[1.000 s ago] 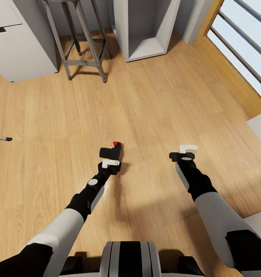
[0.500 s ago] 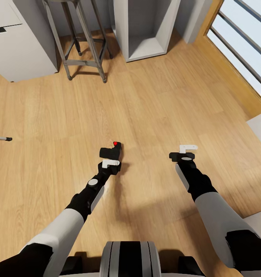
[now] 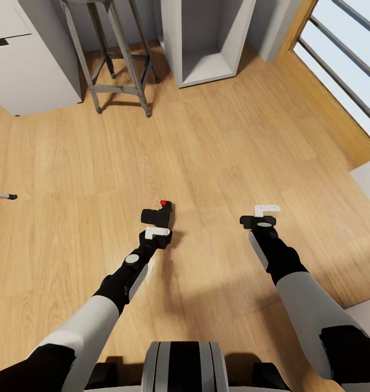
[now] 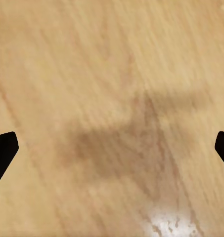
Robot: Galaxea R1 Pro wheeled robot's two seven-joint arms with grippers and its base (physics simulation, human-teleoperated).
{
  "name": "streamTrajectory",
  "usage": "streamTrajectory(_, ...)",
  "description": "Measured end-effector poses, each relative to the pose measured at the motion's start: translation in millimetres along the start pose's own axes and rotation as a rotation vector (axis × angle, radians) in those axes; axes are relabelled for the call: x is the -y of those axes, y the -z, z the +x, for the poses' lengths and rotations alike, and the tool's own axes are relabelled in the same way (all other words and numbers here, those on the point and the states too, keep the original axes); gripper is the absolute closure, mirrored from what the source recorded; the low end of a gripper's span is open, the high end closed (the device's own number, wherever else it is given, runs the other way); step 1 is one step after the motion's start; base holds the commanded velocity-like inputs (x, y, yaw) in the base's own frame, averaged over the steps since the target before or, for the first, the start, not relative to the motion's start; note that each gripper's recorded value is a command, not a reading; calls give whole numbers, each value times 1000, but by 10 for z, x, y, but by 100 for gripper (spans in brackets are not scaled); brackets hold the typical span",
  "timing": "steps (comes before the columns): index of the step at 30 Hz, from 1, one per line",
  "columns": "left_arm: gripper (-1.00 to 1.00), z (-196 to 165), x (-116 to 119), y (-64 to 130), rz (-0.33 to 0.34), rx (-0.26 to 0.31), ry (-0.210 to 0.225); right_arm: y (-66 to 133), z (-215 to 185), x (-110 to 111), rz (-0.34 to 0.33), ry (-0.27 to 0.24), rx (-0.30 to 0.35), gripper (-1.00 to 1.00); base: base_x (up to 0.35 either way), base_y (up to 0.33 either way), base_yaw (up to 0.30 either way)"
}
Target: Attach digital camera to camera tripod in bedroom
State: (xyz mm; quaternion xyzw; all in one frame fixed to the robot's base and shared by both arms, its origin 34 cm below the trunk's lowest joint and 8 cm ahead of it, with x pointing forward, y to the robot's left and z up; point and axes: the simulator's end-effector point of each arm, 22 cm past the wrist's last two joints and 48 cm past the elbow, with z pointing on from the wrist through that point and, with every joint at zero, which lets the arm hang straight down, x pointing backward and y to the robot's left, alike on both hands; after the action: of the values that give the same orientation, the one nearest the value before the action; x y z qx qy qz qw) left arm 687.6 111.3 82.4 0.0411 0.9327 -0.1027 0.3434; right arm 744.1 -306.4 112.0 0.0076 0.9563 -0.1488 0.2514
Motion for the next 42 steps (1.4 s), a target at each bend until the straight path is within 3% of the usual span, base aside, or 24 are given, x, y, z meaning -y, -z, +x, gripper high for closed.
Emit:
streamTrajectory(11,-100,45,0,2,1,-10,0,0,0,0,0,0,0,-100,0,0,0)
streamTrajectory(24,-100,282,-1,20,1,-59,2,0,0,0,0,0,0,-100,0,0,0)
streamTrajectory(42,-100,297,-3,23,1,-62,3,1,0,0,0,0,0,-100,14,0,0)
